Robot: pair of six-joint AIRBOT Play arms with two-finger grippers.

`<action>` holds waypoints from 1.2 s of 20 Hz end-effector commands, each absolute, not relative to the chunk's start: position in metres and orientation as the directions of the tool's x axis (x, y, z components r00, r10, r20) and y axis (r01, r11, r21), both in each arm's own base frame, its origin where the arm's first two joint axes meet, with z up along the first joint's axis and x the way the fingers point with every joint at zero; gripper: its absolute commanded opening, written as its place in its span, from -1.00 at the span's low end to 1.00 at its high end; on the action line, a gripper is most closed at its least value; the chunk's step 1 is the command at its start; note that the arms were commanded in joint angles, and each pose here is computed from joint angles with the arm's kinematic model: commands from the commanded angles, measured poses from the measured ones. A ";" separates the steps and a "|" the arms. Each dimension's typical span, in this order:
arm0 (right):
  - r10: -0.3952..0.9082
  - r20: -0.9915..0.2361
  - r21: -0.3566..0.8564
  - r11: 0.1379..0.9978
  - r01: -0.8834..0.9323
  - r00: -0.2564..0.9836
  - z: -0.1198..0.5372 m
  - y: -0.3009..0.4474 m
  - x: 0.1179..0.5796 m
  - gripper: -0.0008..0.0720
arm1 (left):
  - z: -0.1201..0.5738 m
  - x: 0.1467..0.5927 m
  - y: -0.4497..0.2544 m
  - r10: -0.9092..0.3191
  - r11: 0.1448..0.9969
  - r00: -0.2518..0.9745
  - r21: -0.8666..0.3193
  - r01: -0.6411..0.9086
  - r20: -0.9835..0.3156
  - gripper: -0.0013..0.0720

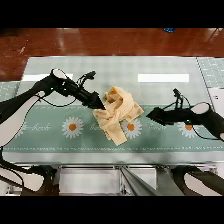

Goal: Fold the shirts.

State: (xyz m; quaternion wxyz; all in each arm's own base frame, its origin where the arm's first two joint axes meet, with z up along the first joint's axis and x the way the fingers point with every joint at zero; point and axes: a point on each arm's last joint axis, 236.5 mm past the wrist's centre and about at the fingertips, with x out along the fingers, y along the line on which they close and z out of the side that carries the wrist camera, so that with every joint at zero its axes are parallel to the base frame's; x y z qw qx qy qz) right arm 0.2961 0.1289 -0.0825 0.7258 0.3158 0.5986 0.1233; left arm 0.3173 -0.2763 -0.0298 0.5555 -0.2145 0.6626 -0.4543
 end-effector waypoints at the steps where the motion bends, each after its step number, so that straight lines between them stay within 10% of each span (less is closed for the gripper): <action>1: 0.593 -0.782 0.622 0.763 0.175 0.193 -0.100 0.156 0.325 0.12 | -0.019 0.326 -0.279 -0.793 0.481 -0.286 -0.841 0.249 -0.538 -0.91; 5: 0.637 -0.763 0.646 0.749 0.150 0.110 -0.107 0.180 0.344 0.11 | -0.016 0.329 -0.280 -0.794 0.479 -0.280 -0.839 0.258 -0.540 -0.91; 9: 0.667 -0.740 0.670 0.743 0.007 0.086 -0.091 0.199 0.357 -0.92 | -0.016 0.331 -0.279 -0.796 0.482 -0.270 -0.837 0.259 -0.542 -0.91; 11: 0.674 -0.733 0.667 0.739 -0.094 0.093 -0.056 0.196 0.371 -0.93 | -0.005 0.343 -0.271 -0.803 0.495 -0.243 -0.837 0.235 -0.544 -0.91; 17: 0.516 -0.592 0.385 0.856 -0.346 0.619 0.209 0.116 0.446 -0.93 | 0.173 0.438 -0.206 -0.826 0.563 0.274 -0.731 0.385 -0.492 -0.91; 24: 0.344 -0.091 0.004 0.939 -0.345 0.935 0.479 0.075 0.318 -0.93 | 0.442 0.359 -0.151 -0.716 0.670 0.688 -0.389 0.633 -0.115 -0.91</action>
